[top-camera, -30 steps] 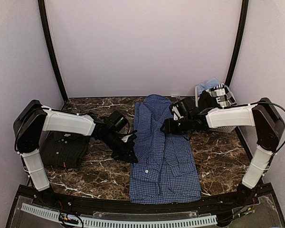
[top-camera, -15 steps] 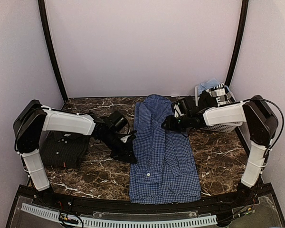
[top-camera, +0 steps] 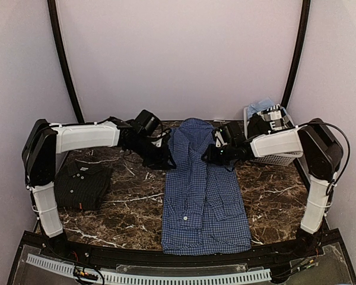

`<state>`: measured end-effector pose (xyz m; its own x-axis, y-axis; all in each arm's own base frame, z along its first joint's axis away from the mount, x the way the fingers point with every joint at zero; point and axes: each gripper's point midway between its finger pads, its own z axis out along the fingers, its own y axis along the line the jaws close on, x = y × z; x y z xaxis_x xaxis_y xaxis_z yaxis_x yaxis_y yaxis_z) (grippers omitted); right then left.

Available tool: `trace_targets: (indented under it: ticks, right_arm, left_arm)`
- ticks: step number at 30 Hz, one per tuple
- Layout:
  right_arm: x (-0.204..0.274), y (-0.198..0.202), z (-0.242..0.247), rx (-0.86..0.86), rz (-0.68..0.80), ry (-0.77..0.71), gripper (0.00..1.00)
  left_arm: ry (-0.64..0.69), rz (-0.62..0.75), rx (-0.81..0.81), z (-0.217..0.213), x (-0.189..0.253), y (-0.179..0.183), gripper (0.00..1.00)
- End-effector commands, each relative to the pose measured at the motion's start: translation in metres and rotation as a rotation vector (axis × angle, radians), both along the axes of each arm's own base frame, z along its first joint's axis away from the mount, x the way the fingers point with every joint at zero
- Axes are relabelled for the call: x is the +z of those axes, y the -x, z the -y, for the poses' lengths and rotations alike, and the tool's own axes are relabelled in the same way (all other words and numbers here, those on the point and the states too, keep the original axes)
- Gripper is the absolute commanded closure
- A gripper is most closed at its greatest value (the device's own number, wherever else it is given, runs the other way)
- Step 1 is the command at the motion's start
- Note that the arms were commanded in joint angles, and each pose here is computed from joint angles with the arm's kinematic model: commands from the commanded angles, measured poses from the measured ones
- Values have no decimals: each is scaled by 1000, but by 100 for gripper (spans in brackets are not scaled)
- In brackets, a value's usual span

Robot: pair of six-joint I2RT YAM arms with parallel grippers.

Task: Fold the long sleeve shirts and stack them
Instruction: Fold the 1/3-folded shirt at the center of the board.

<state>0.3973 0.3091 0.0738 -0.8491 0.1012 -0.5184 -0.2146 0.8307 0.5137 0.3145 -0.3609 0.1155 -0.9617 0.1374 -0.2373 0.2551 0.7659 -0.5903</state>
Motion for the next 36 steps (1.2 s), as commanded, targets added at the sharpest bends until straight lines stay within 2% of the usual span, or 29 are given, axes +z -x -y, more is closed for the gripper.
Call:
trace_targets:
  ticks: [1, 4, 8, 9, 10, 13, 19, 29, 36]
  right_arm:
    - [6, -11, 1, -22, 29, 0, 83]
    - [3, -8, 6, -29, 27, 14, 89]
    - [0, -4, 9, -29, 18, 17, 97]
    - [-1, -3, 10, -29, 15, 20, 98]
    - [-2, -2, 11, -29, 13, 24, 99]
    - [-8, 1, 17, -38, 6, 42, 100]
    - [-13, 3, 19, -43, -5, 41, 100]
    - [-16, 6, 24, -52, -8, 61, 100]
    - [-15, 7, 26, -53, -3, 67, 100]
  left_arm:
    - [-26, 192, 90, -7, 14, -75, 75]
    - [3, 313, 137, -4, 31, -119, 70]
    - [53, 382, 173, -4, 33, -163, 61]
    - [51, 376, 176, -5, 22, -170, 60]
    - [78, 398, 164, 0, 29, -177, 58]
    - [85, 403, 130, 10, 14, -188, 51]
    - [122, 418, 131, 18, 3, -206, 45]
    - [198, 384, 156, 25, -14, -227, 46]
    - [205, 373, 170, 27, -20, -232, 57]
